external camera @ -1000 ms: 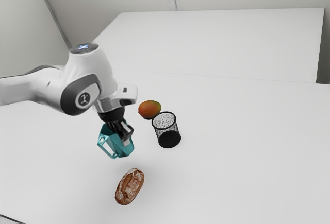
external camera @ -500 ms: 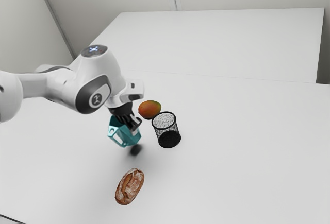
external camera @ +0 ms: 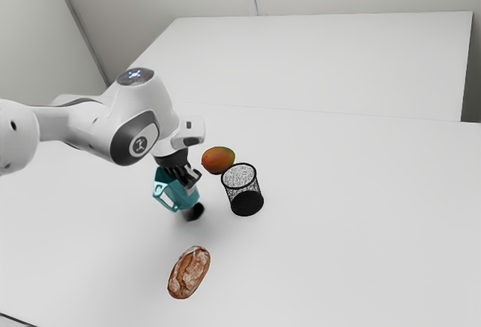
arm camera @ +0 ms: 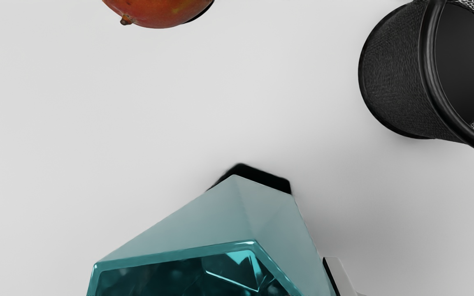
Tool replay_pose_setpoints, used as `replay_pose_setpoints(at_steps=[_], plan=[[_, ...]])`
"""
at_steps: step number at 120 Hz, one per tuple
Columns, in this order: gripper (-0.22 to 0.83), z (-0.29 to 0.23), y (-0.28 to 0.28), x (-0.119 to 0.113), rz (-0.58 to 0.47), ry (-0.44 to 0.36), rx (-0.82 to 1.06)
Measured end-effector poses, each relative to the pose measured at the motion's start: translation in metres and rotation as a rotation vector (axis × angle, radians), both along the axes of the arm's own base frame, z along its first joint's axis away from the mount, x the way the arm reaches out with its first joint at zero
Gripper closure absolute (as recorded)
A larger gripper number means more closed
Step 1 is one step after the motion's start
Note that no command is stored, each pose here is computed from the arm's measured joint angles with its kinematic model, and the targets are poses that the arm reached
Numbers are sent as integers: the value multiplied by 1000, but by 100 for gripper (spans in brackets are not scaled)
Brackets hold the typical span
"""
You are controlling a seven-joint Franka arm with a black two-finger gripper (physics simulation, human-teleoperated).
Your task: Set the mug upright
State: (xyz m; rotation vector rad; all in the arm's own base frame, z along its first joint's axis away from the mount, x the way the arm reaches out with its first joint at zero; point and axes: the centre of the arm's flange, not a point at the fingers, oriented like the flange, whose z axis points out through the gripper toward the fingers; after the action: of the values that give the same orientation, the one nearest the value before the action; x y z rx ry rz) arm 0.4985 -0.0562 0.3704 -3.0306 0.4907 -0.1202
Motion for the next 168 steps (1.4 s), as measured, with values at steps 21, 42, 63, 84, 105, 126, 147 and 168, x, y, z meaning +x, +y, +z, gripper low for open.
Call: replay_pose_setpoints(at_steps=[21, 42, 63, 84, 105, 126, 147, 168], plan=[[78, -11, 14, 6, 13, 18, 9], [78, -26, 25, 10, 20, 36, 14], [78, -34, 33, 13, 25, 41, 16], [78, -31, 33, 26, 20, 25, 18], [78, -34, 17, 31, -15, 24, 21], [79, -35, 17, 30, -16, 26, 19], [75, -35, 20, 30, -14, 27, 17], [61, -35, 17, 30, -28, 29, 14]])
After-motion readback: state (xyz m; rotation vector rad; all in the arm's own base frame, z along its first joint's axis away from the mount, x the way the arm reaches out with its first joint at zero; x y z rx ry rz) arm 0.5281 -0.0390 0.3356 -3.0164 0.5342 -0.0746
